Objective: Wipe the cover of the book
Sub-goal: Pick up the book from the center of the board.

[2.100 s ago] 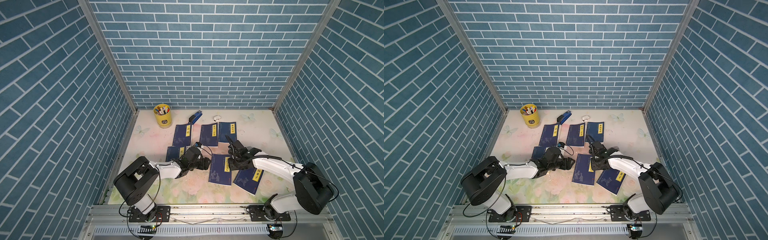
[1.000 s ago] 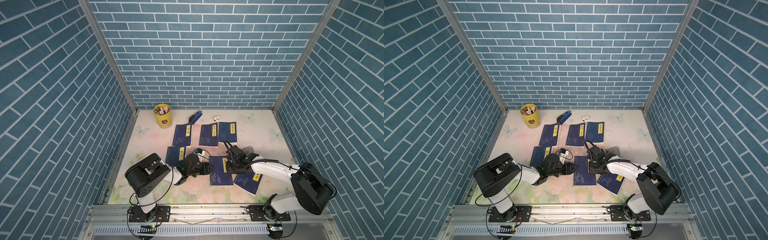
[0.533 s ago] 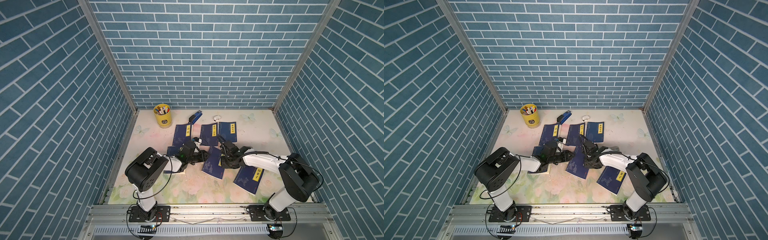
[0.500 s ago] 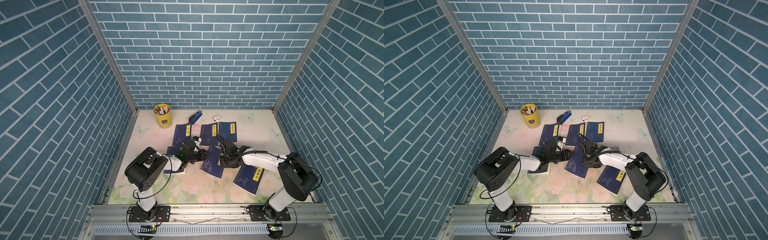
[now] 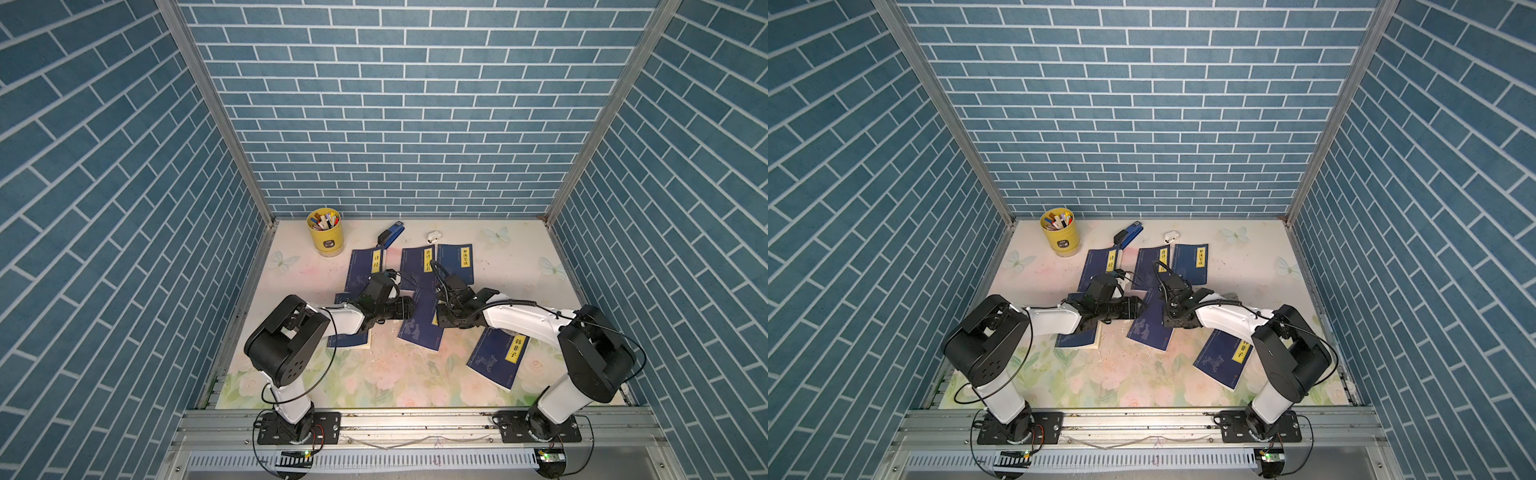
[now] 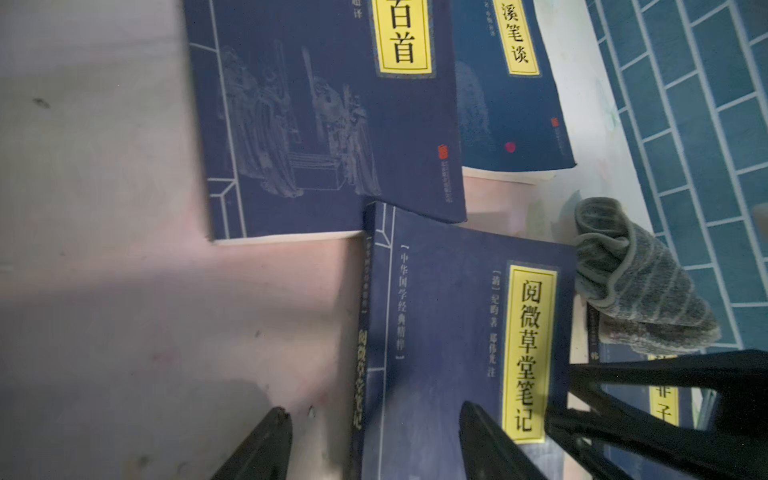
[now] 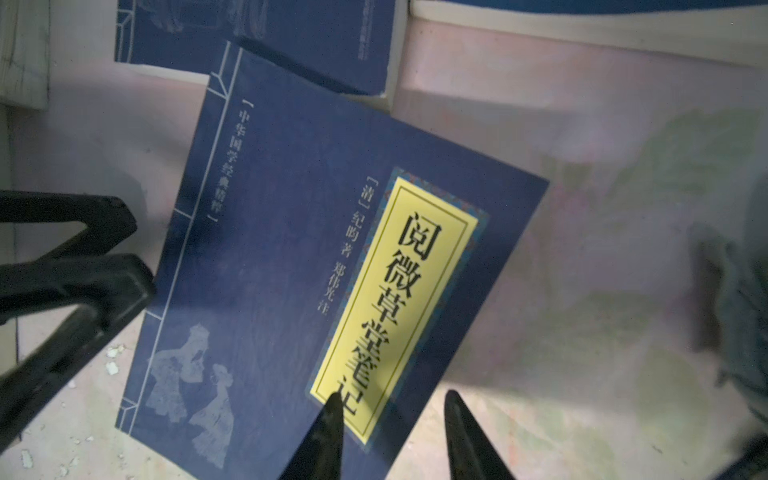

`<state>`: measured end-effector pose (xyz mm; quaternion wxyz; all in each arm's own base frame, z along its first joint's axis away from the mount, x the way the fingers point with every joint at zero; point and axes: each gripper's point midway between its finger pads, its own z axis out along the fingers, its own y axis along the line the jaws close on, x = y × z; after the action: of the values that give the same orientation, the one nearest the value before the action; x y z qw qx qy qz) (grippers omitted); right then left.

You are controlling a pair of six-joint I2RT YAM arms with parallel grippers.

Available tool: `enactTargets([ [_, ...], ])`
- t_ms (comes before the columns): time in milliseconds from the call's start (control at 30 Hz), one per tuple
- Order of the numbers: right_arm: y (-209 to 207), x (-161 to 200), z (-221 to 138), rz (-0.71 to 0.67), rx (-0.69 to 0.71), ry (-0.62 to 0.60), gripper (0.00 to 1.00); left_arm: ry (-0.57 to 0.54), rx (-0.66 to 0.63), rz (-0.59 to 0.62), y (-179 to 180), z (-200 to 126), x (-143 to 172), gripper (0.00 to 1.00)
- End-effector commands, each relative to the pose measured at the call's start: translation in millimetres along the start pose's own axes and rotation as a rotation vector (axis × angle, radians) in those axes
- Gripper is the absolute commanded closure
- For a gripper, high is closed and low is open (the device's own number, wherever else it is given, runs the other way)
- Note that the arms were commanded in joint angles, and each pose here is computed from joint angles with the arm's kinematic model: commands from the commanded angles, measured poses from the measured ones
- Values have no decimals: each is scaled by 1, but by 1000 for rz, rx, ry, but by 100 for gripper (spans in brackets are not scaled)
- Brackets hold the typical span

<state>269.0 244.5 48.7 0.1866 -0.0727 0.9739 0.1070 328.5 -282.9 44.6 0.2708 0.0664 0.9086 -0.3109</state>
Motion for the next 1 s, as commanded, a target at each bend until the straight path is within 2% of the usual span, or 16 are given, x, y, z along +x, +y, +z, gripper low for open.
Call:
enactTargets([
  [0,2,2,10,43,-5,-1,60,29,-68,40,12,-2,6,29],
  [333,-4,21,31,78,22,72,75,106,183,11,-25,6,23,31],
  [500,-5,29,39,94,11,91,78,132,298,-6,-44,4,26,46],
  [700,-4,28,40,97,2,80,78,103,330,-11,-53,-4,16,64],
  [967,-2,24,37,90,-19,51,78,90,385,-18,-64,-14,10,75],
])
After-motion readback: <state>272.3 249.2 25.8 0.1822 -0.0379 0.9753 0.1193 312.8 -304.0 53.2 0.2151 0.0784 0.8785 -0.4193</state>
